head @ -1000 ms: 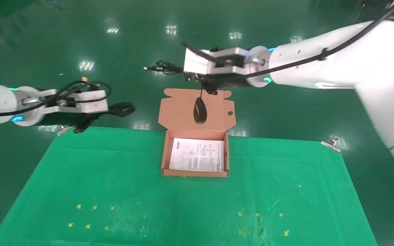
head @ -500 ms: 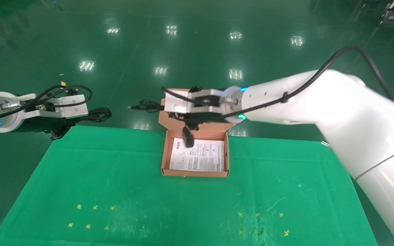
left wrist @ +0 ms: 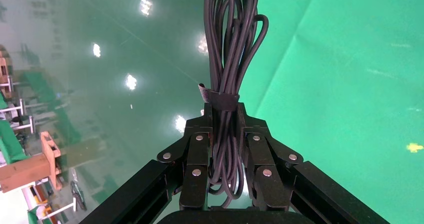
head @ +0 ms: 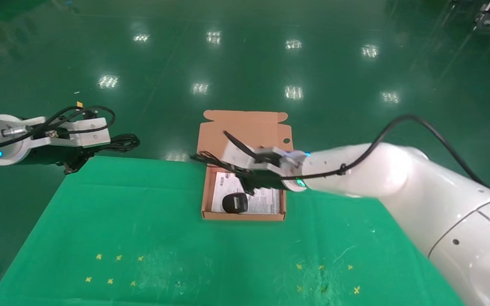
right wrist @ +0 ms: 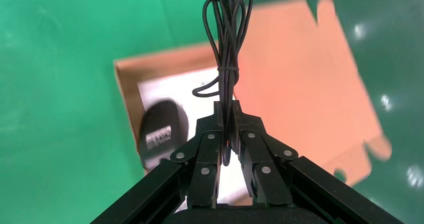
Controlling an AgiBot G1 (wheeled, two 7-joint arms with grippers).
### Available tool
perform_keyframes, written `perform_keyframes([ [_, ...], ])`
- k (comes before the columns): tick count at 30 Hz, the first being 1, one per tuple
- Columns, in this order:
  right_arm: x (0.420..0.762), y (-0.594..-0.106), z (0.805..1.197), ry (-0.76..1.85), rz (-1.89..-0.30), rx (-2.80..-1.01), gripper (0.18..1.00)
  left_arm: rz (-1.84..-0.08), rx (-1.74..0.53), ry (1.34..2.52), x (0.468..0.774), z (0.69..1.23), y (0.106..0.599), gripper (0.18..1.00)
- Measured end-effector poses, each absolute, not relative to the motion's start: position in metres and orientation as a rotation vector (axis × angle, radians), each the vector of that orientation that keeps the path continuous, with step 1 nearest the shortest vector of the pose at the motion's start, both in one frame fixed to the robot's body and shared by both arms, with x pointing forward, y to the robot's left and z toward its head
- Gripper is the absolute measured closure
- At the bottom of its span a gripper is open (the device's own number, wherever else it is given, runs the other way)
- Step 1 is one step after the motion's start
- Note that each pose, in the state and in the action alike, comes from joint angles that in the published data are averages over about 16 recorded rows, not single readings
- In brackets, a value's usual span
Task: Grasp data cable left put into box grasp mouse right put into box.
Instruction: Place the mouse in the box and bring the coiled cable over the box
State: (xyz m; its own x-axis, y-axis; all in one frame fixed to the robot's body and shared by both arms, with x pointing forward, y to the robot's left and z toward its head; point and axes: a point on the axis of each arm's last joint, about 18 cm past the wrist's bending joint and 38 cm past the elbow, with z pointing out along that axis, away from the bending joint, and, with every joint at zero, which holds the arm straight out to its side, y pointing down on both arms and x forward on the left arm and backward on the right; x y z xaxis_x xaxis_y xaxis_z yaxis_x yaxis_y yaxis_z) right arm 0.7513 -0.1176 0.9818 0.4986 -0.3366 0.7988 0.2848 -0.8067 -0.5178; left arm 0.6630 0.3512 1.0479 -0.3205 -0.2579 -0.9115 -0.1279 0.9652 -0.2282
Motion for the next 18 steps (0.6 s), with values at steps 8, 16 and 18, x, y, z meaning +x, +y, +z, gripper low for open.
perform_keyframes([
  [8, 0.758, -0.13, 0.969, 0.121, -1.305, -2.134, 0.97, -0.136, -0.273, 1.904, 0.664, 1.047, 0.349, 0.918],
  [16, 0.756, -0.137, 0.971, 0.112, -1.313, -2.137, 0.948, -0.173, -0.217, 1.918, 0.674, 1.039, 0.325, 0.918],
  [18, 0.755, -0.141, 0.973, 0.11, -1.319, -2.136, 0.935, -0.19, -0.192, 1.921, 0.679, 1.035, 0.315, 0.918],
])
